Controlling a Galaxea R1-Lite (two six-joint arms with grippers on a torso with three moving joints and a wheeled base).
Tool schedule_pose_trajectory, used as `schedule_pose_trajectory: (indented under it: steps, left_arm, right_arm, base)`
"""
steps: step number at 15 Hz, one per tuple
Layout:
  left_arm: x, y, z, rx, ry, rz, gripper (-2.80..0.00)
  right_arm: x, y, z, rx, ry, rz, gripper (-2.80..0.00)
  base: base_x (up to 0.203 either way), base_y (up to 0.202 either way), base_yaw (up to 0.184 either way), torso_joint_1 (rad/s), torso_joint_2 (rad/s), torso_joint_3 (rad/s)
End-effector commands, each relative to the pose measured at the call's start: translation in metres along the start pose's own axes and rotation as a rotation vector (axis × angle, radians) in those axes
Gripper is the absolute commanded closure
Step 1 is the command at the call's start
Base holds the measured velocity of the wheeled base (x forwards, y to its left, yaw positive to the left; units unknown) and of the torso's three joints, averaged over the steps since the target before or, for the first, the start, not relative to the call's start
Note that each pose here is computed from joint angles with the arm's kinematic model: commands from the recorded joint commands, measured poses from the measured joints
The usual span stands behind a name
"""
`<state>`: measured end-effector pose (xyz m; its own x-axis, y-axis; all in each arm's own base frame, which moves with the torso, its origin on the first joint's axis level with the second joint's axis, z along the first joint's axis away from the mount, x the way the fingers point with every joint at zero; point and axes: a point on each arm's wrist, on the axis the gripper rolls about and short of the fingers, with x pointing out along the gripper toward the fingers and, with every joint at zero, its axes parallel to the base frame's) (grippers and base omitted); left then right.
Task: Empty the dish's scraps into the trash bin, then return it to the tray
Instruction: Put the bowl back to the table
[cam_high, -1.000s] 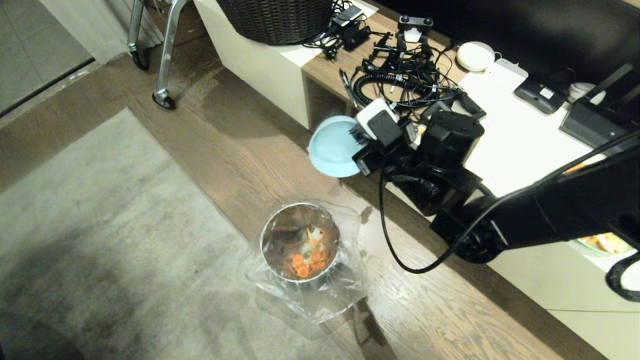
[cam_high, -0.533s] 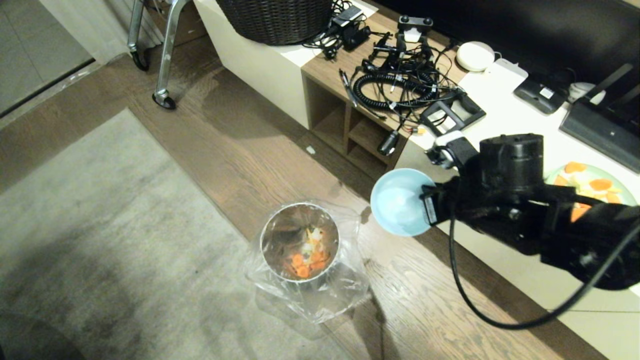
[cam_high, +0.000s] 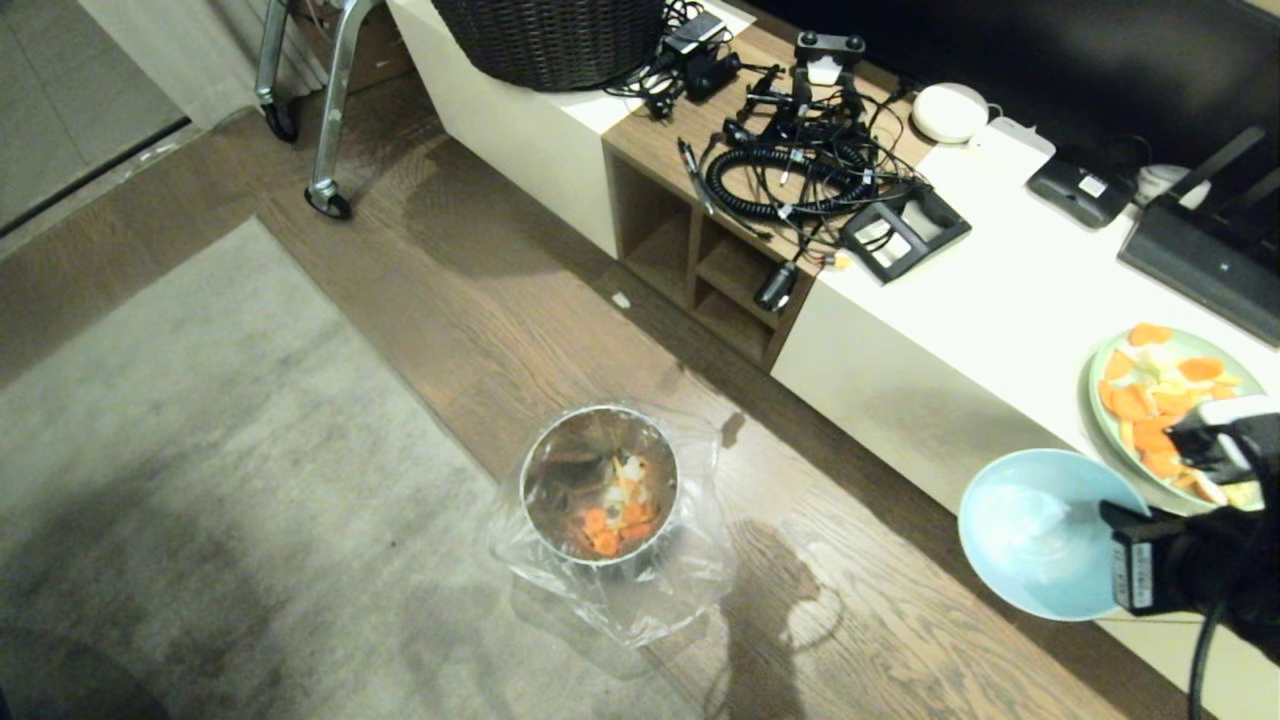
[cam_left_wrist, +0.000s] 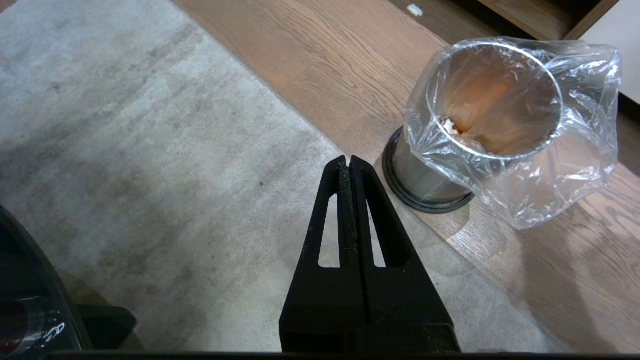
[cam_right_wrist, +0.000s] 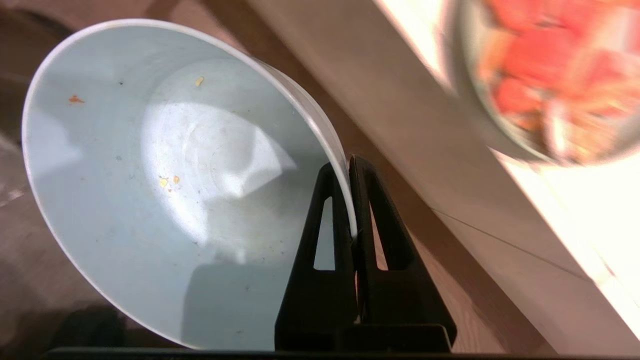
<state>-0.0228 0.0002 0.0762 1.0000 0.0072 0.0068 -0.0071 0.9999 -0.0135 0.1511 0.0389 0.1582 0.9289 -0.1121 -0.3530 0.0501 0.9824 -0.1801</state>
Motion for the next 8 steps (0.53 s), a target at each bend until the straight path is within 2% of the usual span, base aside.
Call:
schedule_pose_trajectory:
  steps: [1,3,6,8]
  left_arm:
    - [0.0,0.0,0.0,0.0,-0.001,0.0,0.0]
    - [0.0,0.0,0.0,0.0,-0.001,0.0,0.0]
    - [0.0,0.0,0.0,0.0,-0.001,0.0,0.0]
    - [0.0,0.0,0.0,0.0,-0.001,0.0,0.0]
  right_arm:
    - [-0.042,-0.028,-0.017,0.074,-0.118,-0.097,0.0]
    - [-0.066,-0.039,-0.04,0.097,-0.18,-0.149,0.0]
    - [-0.097,-0.046,-0.075,0.074,-0.287,-0.226,0.0]
    - [-0.109,-0.045,-0.094,0.06,-0.308,-0.252,0.0]
  base:
    - [0.0,0.0,0.0,0.0,0.0,0.0]
    - [0.0,0.0,0.0,0.0,0.0,0.0]
    - [0.0,0.0,0.0,0.0,0.0,0.0]
    - [0.0,0.0,0.0,0.0,0.0,0.0]
